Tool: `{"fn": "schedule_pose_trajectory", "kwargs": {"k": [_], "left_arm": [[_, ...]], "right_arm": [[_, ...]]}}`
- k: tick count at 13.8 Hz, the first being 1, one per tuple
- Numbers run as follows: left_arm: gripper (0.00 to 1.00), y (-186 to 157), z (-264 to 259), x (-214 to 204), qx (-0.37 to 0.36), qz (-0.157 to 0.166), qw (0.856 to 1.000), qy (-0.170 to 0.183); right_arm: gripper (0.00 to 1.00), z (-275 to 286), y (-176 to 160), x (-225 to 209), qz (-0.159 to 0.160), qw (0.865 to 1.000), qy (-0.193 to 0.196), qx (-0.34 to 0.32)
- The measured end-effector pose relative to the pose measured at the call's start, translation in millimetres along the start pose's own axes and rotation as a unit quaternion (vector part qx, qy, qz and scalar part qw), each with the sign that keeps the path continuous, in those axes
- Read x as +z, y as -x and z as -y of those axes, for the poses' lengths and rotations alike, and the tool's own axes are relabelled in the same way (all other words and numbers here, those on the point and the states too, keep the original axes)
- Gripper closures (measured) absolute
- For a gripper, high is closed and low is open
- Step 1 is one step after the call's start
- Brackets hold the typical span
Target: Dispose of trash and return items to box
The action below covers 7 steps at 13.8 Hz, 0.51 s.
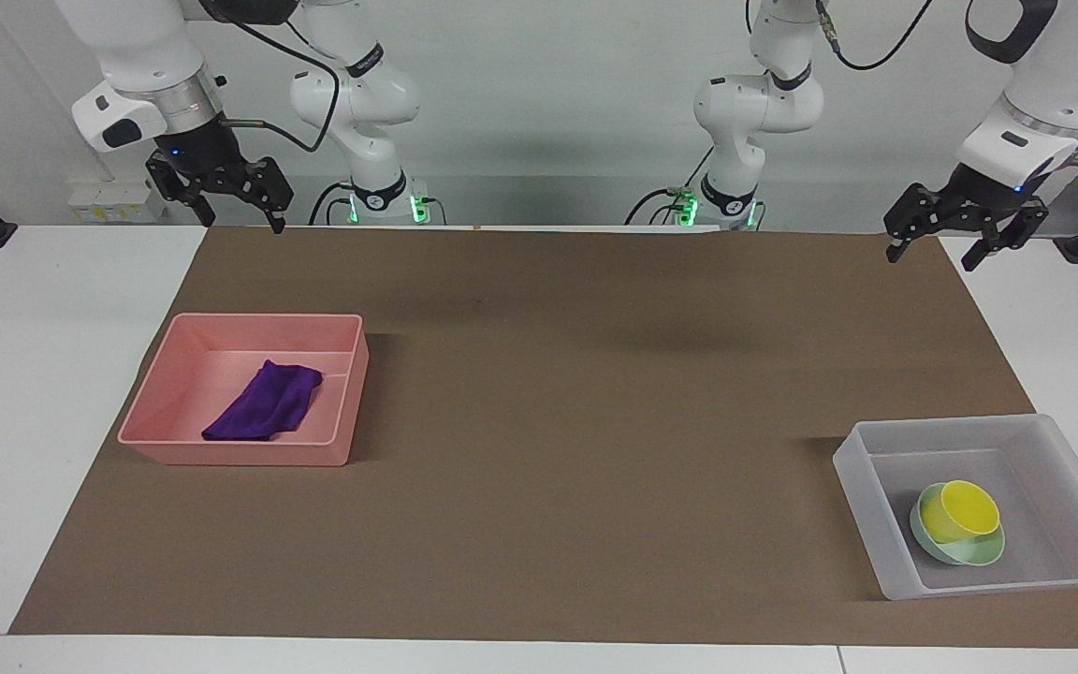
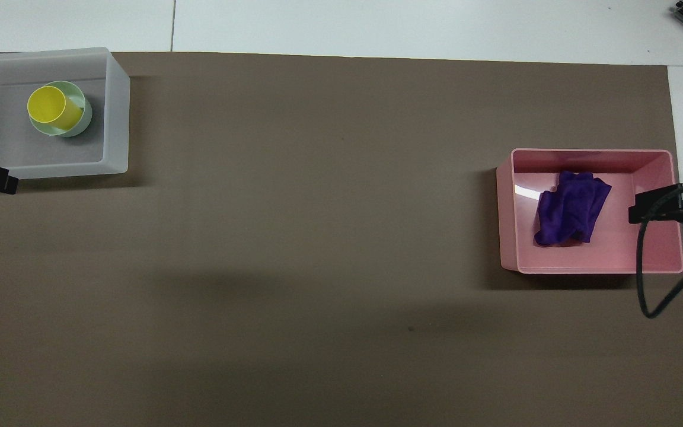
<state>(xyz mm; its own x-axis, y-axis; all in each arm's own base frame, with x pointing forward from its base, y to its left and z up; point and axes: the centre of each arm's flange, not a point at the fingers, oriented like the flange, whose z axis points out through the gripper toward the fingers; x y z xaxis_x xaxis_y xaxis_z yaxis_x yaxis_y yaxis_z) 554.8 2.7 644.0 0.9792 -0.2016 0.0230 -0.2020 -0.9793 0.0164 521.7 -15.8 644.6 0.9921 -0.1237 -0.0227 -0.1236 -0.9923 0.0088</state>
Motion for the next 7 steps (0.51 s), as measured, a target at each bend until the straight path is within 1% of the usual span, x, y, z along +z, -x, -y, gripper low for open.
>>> {"fn": "schedule_pose_trajectory", "kwargs": {"k": [3, 5, 7], "left_arm": [[0.0, 4.6, 1.2, 9.7, -0.014, 0.011, 1.0, 0.003], [0.0, 5.4, 0.9, 10.4, -0.033, 0.012, 0.999, 0.003], [0.0, 6.1, 0.6, 9.7, -0.037, 0.012, 0.999, 0.003]], "right_arm": [[0.0, 0.0, 0.0, 0.1, 0.0, 1.0, 0.0, 0.0], [0.0, 0.0, 0.0, 0.3, 0.0, 1.0, 0.0, 0.0], [0.0, 0.0, 0.0, 0.4, 0.0, 1.0, 0.0, 0.0]]}}
